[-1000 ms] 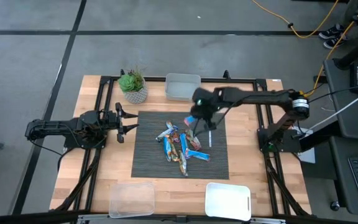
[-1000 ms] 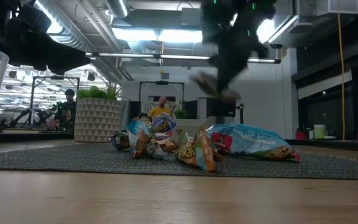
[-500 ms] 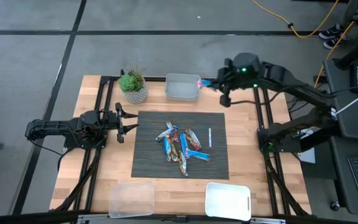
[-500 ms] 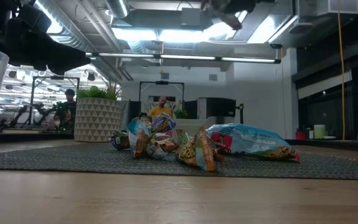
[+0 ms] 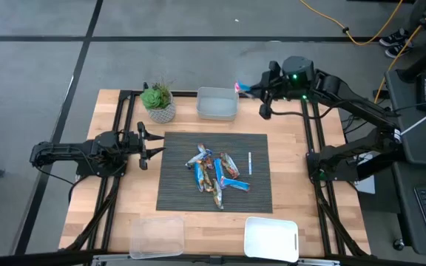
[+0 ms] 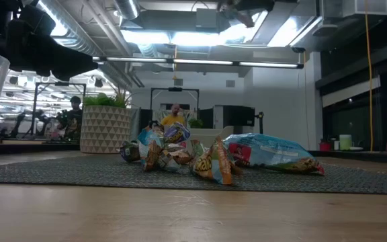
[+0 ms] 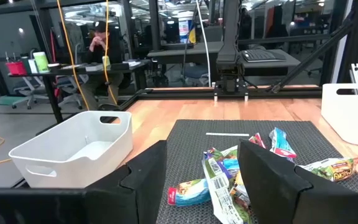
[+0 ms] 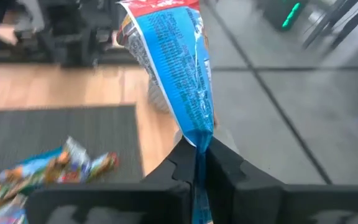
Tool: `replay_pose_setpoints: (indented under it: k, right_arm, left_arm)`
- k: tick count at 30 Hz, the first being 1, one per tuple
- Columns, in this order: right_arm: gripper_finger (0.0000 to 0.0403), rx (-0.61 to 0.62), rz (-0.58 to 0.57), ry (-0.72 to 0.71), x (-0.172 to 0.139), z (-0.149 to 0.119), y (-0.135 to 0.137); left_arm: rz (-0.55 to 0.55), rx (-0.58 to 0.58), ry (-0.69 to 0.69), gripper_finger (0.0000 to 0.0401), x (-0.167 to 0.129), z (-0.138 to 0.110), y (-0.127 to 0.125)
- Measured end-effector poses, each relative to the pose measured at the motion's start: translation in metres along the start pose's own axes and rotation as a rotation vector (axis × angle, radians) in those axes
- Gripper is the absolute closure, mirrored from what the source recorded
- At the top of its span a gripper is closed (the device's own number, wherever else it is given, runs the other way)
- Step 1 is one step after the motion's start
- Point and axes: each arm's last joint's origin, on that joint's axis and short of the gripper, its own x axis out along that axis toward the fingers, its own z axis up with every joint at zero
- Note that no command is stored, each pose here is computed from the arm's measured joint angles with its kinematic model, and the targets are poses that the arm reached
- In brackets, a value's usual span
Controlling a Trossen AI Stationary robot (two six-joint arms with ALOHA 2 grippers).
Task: Pick and place Granola Bars by type
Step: Put the red granola bar into the gray bin
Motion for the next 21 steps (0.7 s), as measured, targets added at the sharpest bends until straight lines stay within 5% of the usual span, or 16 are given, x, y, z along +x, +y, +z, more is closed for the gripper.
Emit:
replay_pose_setpoints:
  k: [8,21]
  right_arm:
    - [0.0392,-0.015,-0.025,-0.100,0.032,0.014,-0.041]
    - [0.0391,-0.019,0.003,0.065,0.075,0.041,-0.096]
  left_arm:
    - [0.000,0.000,0.000,0.0211,0.000,0.000,0.000]
    - [0.000,0.000,0.000,0.0212,0.000,0.000,0.000]
